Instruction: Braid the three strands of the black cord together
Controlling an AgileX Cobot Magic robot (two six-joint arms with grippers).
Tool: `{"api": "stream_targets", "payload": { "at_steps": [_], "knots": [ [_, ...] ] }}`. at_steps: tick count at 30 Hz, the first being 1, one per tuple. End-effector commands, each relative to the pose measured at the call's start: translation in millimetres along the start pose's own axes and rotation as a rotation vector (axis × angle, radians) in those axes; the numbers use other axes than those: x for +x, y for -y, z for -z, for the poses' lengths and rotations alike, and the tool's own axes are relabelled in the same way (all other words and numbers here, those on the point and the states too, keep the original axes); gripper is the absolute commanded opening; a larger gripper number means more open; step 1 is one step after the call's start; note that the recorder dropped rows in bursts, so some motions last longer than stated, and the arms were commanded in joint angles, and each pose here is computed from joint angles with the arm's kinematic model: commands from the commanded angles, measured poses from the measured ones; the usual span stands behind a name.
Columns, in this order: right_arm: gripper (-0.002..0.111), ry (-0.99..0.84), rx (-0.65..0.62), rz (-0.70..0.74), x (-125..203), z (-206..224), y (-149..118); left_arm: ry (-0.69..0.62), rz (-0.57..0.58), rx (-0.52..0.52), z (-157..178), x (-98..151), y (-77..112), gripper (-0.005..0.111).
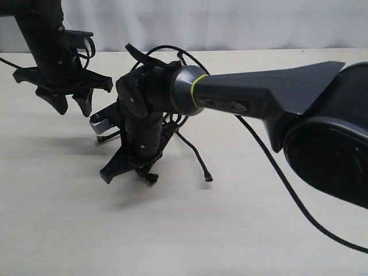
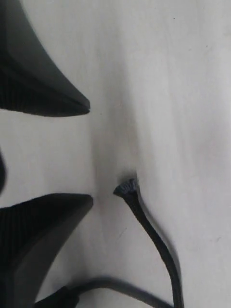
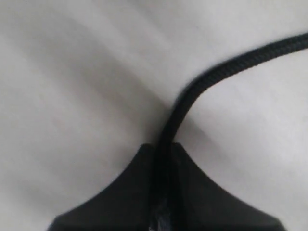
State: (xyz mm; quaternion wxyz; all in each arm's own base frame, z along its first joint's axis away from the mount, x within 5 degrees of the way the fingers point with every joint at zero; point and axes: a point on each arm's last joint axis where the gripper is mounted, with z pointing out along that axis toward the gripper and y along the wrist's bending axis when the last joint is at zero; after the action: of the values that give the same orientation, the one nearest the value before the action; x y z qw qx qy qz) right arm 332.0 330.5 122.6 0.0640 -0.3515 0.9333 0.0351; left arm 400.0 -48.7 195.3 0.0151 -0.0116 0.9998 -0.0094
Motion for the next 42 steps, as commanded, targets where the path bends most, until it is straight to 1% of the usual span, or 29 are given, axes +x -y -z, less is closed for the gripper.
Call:
{"api": "stream_targets", "payload": {
  "at_steps": [1,4,7,10,11,12,14,16,18,21,23,24,26,27,29,31,32,34,35,36,37,39,42],
  "knots": [
    [0.004,0.028,0.014,0.020,-4,25,11,-0.018,0.020,0.049,3,4,3.7,0.047],
    [0.004,0.030,0.029,0.003,-2,46,31,-0.056,0.032,0.080,-7,11,8.9,0.047],
    [0.004,0.017,0.044,-0.024,2,61,56,-0.047,0.007,0.084,-24,20,21.6,0.047],
    [0.004,0.018,0.051,-0.042,8,64,75,-0.005,-0.012,0.140,-39,29,46.9,0.047],
    [0.004,0.011,0.055,-0.047,15,61,88,0.076,-0.032,0.180,-45,30,68.3,0.047],
    [0.004,0.001,0.058,-0.059,18,59,96,0.100,-0.042,0.192,-48,32,78.6,0.047],
    [0.004,-0.015,0.061,-0.091,24,54,110,0.153,-0.070,0.203,-53,33,96.2,0.047],
    [0.004,-0.017,0.064,-0.107,29,49,122,0.187,-0.074,0.209,-60,33,107.8,0.046],
    [0.004,-0.016,0.065,-0.119,32,47,129,0.191,-0.051,0.211,-73,32,114.4,0.042],
    [0.004,-0.010,0.055,-0.147,35,49,139,0.144,-0.003,0.208,-95,35,121.6,0.030],
    [0.004,0.003,0.044,-0.134,34,54,139,0.112,0.014,0.216,-105,39,126.2,0.022],
    [0.004,0.020,0.054,-0.127,33,56,140,0.099,0.002,0.211,-109,41,129.8,0.015],
    [0.004,0.029,0.072,-0.115,33,56,142,0.091,-0.009,0.207,-110,43,130.9,0.007],
    [0.004,0.032,0.081,-0.109,32,57,143,0.084,-0.010,0.205,-110,44,130.8,0.005],
    [0.004,0.052,0.086,-0.128,33,56,151,0.066,-0.016,0.198,-108,45,130.1,0.005],
    [0.004,0.050,0.076,-0.169,41,50,162,0.092,-0.044,0.188,-95,44,128.0,0.005],
    [0.004,0.047,0.059,-0.193,45,47,167,0.106,-0.052,0.188,-87,43,126.9,0.005],
    [0.004,0.038,-0.011,-0.232,57,36,173,0.170,-0.075,0.185,-59,41,120.8,0.005],
    [0.004,0.051,-0.051,-0.256,62,30,176,0.229,-0.101,0.172,-38,39,114.5,0.005],
    [0.004,0.052,-0.071,-0.268,65,26,176,0.253,-0.116,0.164,-27,40,112.4,0.005],
    [0.004,0.049,-0.078,-0.261,70,20,174,0.284,-0.127,0.150,-14,39,106.0,0.005],
    [0.004,0.028,-0.108,-0.272,77,12,170,0.290,-0.115,0.136,-9,37,96.5,0.005],
    [0.004,0.021,-0.186,-0.291,81,7,161,0.280,-0.089,0.130,-14,33,87.7,0.005]
  ]
}}
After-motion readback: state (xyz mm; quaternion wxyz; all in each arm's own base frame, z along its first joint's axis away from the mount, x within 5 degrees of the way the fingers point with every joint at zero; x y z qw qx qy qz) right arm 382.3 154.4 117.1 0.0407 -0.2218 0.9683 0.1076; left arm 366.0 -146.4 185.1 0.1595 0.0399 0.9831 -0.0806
